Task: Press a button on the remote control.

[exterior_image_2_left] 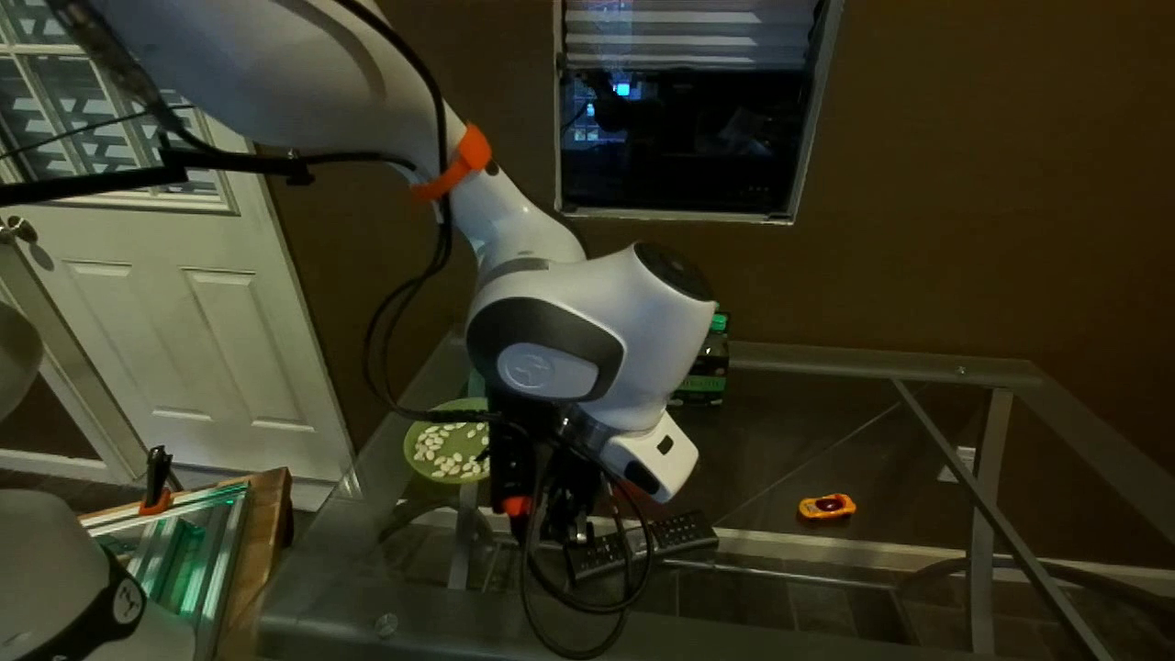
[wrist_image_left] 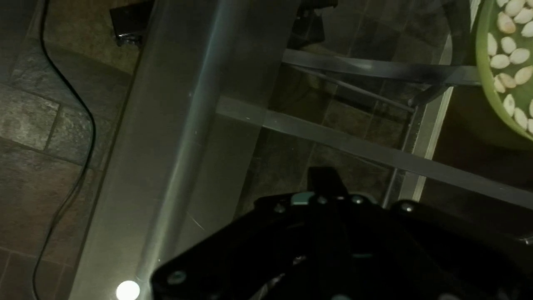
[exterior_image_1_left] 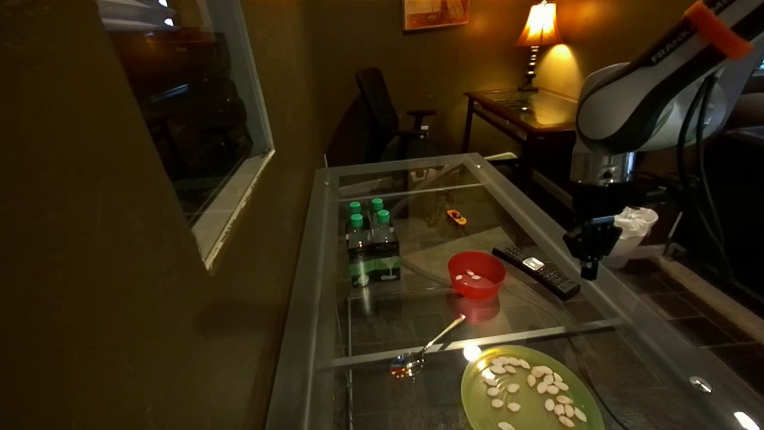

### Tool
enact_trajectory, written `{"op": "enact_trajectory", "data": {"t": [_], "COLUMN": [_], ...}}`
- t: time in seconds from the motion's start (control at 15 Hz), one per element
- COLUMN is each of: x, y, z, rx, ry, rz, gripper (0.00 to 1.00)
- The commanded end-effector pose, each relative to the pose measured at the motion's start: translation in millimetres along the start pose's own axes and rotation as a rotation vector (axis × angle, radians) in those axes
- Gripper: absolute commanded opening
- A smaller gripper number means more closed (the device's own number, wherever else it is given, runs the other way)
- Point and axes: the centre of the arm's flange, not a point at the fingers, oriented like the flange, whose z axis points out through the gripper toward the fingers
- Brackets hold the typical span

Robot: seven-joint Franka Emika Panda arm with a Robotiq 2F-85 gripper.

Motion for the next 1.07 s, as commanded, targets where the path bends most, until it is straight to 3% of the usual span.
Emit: {"op": "enact_trajectory", "data": {"t": [0.0, 1.0], "x": [24, 56], "y": [1, -2], "z": [14, 32], "rx": [0.058, 0.063], "ry": [-0.039, -0.053], "rz": [0.004, 0.027], "gripper": [0.0, 0.0]}}
